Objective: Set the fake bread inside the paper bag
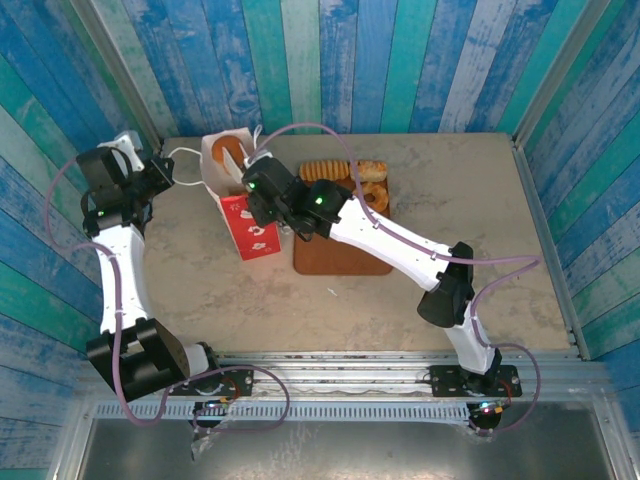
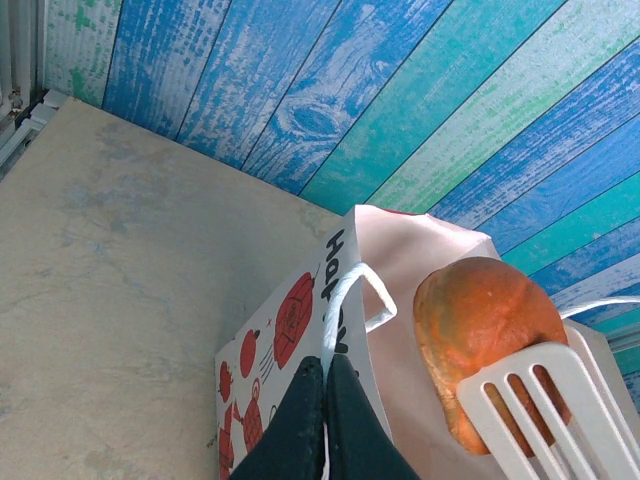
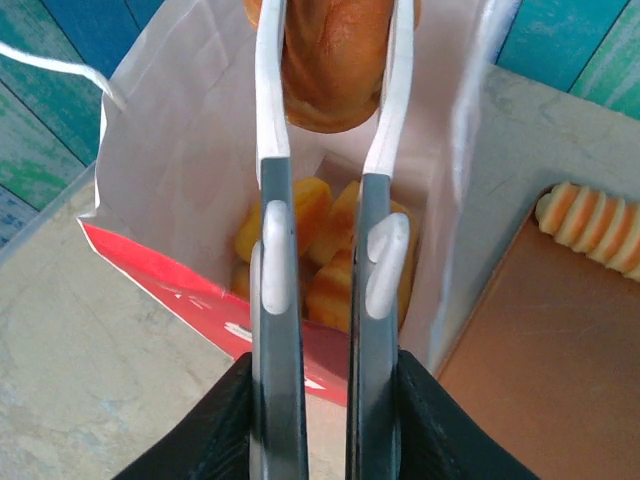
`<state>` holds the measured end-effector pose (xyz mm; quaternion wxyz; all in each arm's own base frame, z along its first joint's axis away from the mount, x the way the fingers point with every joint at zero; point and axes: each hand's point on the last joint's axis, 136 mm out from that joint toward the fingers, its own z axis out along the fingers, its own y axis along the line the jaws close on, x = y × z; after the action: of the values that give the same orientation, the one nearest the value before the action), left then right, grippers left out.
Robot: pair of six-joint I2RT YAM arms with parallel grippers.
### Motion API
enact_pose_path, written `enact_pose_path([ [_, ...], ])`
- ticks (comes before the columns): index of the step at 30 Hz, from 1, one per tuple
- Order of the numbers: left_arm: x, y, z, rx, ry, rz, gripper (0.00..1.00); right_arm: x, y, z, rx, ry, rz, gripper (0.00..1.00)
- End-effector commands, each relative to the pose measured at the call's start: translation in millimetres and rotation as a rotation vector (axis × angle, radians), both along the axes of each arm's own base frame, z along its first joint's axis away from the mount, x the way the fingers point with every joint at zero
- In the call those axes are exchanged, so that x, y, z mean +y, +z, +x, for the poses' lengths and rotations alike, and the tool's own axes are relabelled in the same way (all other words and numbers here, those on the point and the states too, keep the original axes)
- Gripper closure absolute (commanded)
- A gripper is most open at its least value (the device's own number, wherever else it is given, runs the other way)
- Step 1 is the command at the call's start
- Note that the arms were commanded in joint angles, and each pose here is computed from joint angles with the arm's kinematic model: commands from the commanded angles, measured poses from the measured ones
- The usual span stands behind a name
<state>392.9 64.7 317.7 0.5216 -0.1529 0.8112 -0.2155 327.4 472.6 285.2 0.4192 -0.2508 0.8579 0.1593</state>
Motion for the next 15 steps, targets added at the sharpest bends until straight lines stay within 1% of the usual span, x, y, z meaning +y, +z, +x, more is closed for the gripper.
enact_pose_path([
  [1, -4.2, 16.3, -12.3, -0.047, -0.004, 0.028, 1.00, 4.2, 16.6, 2.1, -0.022, 0.007, 0.047, 0.59],
  [4, -5.1, 15.2, -12.5, -0.046, -0.010, 0.024, 1.00, 4.8, 17.8, 1.2, -0.020, 0.010, 0.052, 0.55],
  [15, -6.1, 14.3, -11.7, -0.045, -0.016, 0.017, 1.00, 1.4, 25.9, 1.2, -0.035, 0.005, 0.059, 0.48],
])
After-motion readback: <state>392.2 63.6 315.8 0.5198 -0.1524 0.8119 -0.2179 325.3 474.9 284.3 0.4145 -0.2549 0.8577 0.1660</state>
